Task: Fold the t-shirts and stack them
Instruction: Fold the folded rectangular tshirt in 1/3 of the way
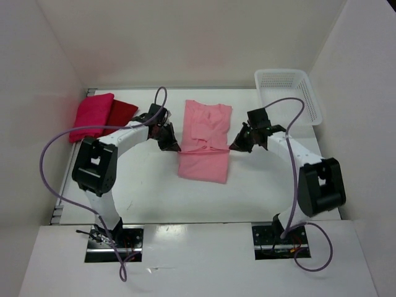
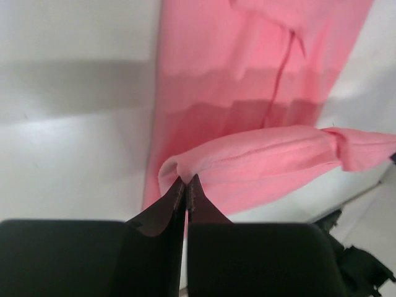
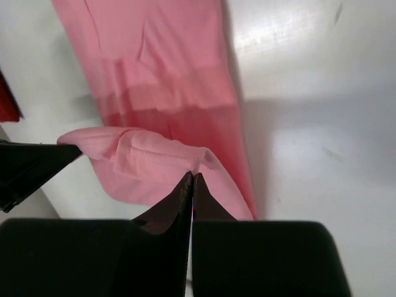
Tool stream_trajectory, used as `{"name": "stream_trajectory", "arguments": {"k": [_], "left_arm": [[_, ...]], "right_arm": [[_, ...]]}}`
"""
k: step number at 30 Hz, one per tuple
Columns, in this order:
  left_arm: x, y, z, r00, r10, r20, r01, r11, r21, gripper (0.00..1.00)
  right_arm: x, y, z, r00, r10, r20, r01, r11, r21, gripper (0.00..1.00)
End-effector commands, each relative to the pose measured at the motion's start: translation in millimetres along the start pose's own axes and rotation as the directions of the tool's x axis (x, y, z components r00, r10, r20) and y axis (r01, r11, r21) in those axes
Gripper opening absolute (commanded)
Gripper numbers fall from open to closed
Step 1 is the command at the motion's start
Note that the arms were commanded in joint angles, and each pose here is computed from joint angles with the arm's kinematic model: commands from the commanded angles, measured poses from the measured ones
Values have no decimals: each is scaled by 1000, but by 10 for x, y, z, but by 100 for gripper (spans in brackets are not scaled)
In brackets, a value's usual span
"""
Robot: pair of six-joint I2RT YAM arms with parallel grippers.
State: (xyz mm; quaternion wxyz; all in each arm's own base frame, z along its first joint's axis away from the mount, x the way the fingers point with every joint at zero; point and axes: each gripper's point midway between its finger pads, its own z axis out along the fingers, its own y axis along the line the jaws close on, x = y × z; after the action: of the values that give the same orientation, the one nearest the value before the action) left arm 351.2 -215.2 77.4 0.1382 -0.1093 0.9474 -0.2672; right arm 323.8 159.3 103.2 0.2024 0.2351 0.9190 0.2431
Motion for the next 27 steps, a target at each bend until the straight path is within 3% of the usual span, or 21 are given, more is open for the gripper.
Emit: {"name": "stream_trajectory", "arguments": {"k": [1,10,12,14,16,18,22,24,25,27], "left_arm": [[-425,-12,140,995,49,82,-46,998,-32,0],[-880,-11,422,991,34,127,-31,999,-27,1],[-973,-104,416,989,42,144,-43,999,-2,8],[-984,-94,447,989,51,142,-51,999,-5,16],[-1020,-96,395,988,45,148,-46,999,6,29],[-1098,-172,171,976,55,209,-62,998,25,34],[-1073,-266,-227,949,58,311,-76,996,46,35],[-851,-264,-267,957,47,285,-72,994,77,31],[-698,-349,-208,961,73,265,-99,991,85,31],[-360,-326,-23,980,65,187,-84,992,94,28]], "right_arm": [[-377,136,210,991,-118,64,119,993,-14,0],[-745,184,682,986,-139,91,137,990,33,0],[-823,151,726,986,-132,103,128,991,49,1],[-833,146,770,986,-131,99,127,991,53,9],[-855,126,772,985,-132,109,125,990,66,27],[-893,196,681,982,-136,130,130,990,49,42],[-983,441,319,969,-146,199,153,988,-19,51],[-931,499,167,965,-155,213,166,985,-37,51],[-838,597,149,964,-173,202,189,980,-59,36],[-593,639,220,967,-204,150,217,973,-73,17]]}}
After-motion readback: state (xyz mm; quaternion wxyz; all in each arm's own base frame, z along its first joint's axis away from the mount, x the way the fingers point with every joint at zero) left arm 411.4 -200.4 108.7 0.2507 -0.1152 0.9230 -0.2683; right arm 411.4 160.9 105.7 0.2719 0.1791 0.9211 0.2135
